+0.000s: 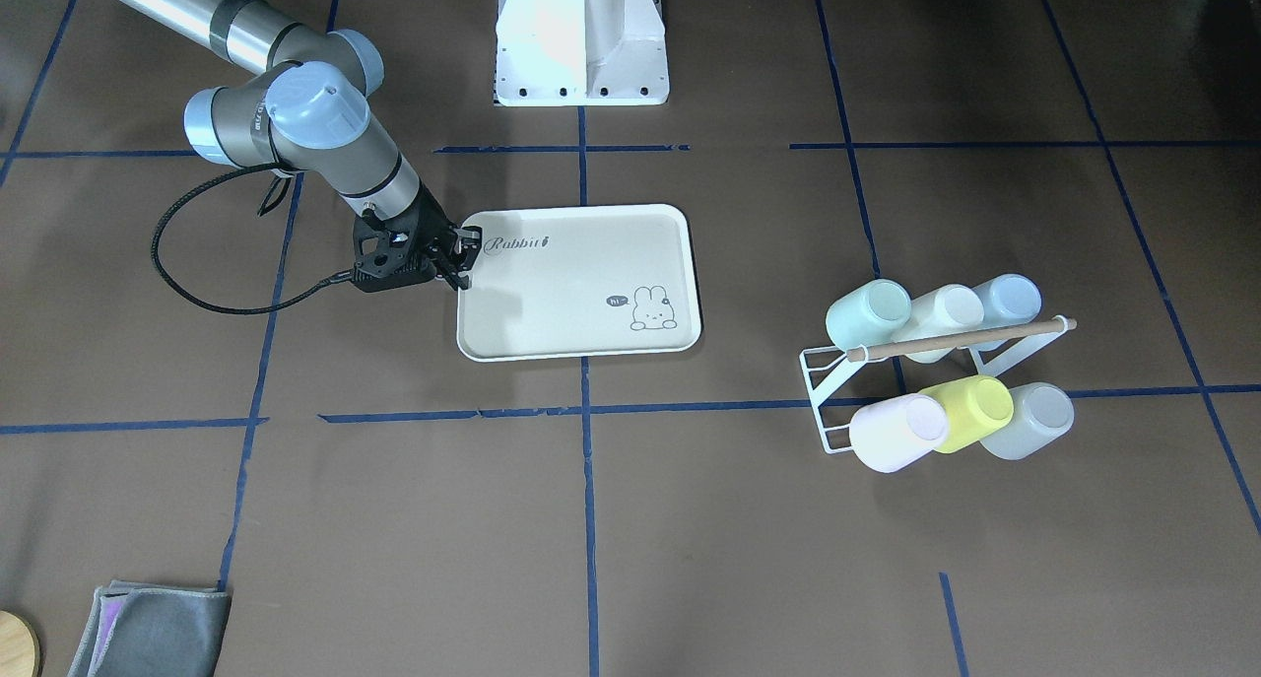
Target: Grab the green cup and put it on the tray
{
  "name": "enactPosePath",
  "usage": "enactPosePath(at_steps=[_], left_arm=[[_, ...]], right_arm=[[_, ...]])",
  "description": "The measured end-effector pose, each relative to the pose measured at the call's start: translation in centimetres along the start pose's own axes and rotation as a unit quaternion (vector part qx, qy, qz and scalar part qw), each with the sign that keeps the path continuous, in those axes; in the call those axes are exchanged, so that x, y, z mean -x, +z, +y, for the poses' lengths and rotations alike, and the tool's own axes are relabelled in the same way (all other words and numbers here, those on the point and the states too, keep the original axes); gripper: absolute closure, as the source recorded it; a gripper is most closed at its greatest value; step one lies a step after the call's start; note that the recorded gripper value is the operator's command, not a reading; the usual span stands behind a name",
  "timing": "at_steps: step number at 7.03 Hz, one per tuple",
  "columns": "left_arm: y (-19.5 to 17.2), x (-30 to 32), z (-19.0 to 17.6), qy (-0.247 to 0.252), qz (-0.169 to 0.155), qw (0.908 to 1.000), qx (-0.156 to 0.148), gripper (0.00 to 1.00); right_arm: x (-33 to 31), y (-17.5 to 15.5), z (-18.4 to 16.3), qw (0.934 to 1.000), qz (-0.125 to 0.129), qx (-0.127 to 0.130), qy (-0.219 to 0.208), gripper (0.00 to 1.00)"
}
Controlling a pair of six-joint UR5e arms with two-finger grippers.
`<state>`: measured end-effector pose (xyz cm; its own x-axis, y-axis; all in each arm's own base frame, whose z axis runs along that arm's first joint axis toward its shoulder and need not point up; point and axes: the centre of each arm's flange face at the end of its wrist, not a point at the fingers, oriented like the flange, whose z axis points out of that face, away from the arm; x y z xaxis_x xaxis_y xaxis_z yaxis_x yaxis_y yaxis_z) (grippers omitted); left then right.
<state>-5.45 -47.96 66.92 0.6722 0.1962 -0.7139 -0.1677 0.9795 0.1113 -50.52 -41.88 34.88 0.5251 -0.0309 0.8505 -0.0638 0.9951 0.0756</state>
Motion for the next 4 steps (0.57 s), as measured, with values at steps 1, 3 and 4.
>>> enactPosePath(at_steps=[1,3,4], left_arm=[[-0.01,-0.01,-0.02,0.000,0.000,1.0000,0.000,0.00],[-0.08,-0.07,-0.08,0.001,0.000,1.0000,-0.001,0.00],[-0.09,-0.08,-0.10,0.001,0.000,1.0000,-0.001,0.00]], right_arm=[[-0.10,0.02,0.03,1.0000,0.001,0.000,0.000,0.08],[-0.13,0.02,0.08,1.0000,0.001,0.000,0.000,0.00],[0.00,-0.13,0.10,1.0000,-0.001,0.000,0.000,0.00]])
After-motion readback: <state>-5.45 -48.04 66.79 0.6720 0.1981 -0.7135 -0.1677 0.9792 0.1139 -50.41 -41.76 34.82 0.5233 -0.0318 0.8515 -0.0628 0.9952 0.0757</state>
